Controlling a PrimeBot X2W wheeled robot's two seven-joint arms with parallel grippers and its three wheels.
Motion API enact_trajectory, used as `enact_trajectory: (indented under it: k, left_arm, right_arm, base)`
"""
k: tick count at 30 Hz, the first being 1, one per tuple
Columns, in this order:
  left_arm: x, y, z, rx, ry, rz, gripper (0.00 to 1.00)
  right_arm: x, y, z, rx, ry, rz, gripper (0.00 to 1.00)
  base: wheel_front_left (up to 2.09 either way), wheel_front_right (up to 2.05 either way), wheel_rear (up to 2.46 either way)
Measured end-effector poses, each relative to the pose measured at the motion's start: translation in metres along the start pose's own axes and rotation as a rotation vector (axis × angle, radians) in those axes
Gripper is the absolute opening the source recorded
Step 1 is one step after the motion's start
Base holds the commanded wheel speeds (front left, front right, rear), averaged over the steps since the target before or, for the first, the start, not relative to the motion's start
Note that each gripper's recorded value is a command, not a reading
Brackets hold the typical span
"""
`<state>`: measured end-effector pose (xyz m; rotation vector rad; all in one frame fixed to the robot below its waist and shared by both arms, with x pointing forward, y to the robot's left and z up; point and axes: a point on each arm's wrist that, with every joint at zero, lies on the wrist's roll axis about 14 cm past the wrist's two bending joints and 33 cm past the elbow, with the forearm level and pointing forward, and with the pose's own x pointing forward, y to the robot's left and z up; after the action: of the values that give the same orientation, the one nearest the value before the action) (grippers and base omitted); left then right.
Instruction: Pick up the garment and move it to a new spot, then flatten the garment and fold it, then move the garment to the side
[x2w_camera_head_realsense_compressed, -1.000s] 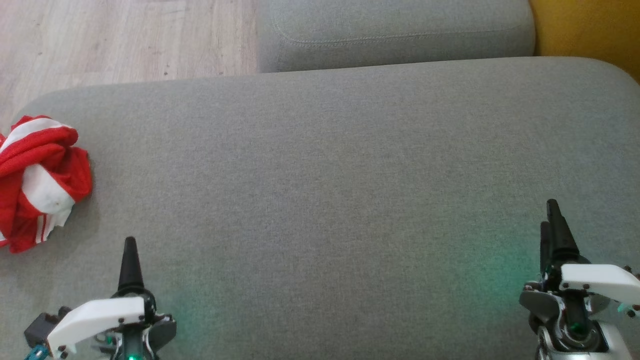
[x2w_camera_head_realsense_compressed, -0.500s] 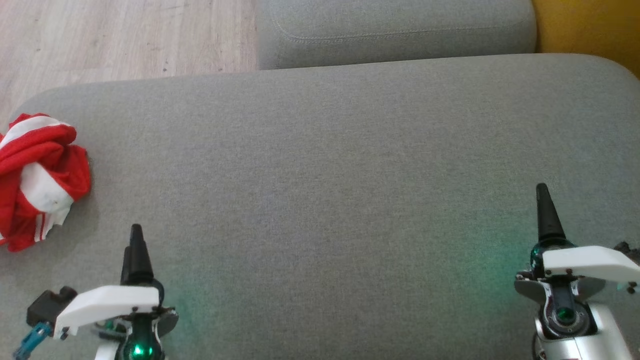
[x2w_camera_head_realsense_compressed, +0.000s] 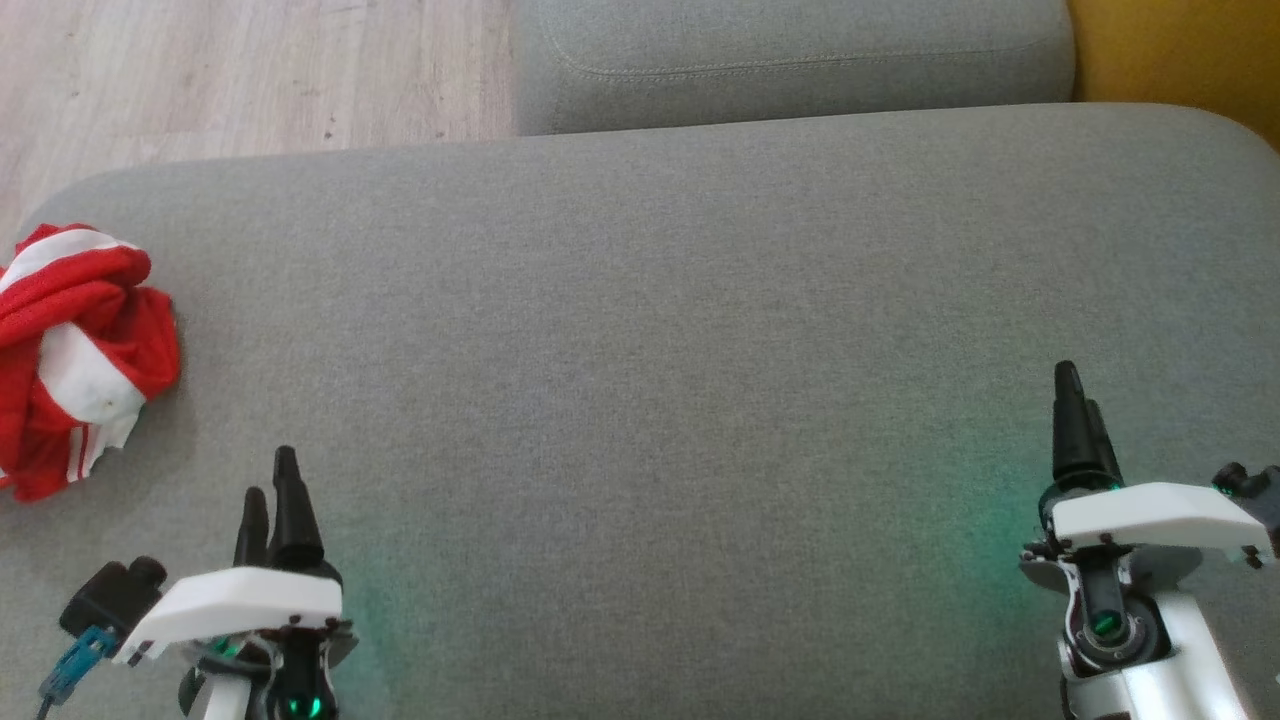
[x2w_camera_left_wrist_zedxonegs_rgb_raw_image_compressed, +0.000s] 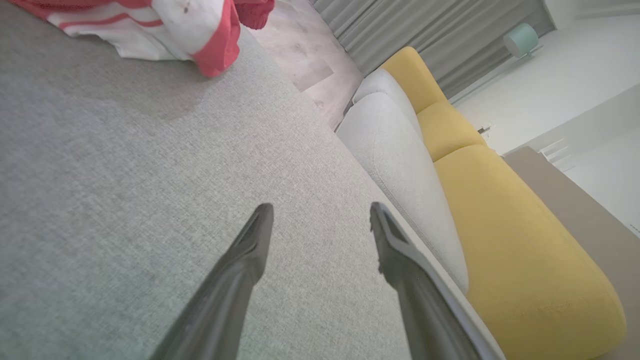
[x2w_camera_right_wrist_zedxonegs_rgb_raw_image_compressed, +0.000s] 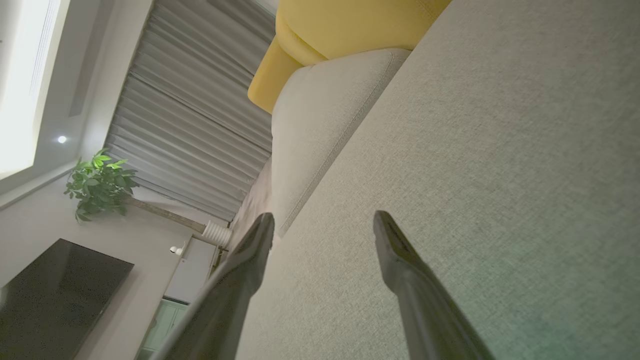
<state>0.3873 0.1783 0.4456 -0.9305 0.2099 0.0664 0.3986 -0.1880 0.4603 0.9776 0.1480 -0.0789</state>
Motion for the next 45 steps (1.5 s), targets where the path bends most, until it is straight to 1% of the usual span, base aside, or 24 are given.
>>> enact_trajectory:
  k: [5,12,19,20,29,34,45]
  left_arm:
    - [0.0,0.003,-0.001,0.061,-0.003,0.007,1.0]
    - [0.003,0.0,-0.003,0.183,-0.002,-0.003,1.0]
    - [0.007,-0.003,-0.009,0.28,0.01,-0.01,1.0]
    - [0.007,-0.002,-0.009,0.307,0.008,-0.007,1.0]
    - [0.011,-0.008,-0.017,0.438,0.021,-0.03,1.0]
    - [0.01,-0.008,-0.02,0.503,0.025,-0.036,1.0]
    - [0.008,-0.011,-0.02,0.642,0.008,-0.04,1.0]
  right_arm:
    - [0.002,-0.001,-0.003,-0.063,0.001,-0.004,1.0]
    - [0.008,0.006,-0.009,-0.179,0.012,0.015,1.0]
    - [0.007,0.001,-0.018,-0.265,0.037,0.006,1.0]
    - [0.008,0.001,-0.018,-0.293,0.037,0.008,1.0]
    - [0.013,0.008,-0.023,-0.414,0.047,0.039,1.0]
    - [0.012,0.009,-0.03,-0.474,0.064,0.051,1.0]
    - [0.009,0.012,-0.031,-0.605,0.058,0.078,1.0]
  base:
    - [0.0,0.0,0.0]
    - [0.0,0.0,0.0]
    - [0.0,0.0,0.0]
    - [0.0,0.0,0.0]
    - [0.0,0.0,0.0]
    - [0.0,0.0,0.0]
    - [0.0,0.0,0.0]
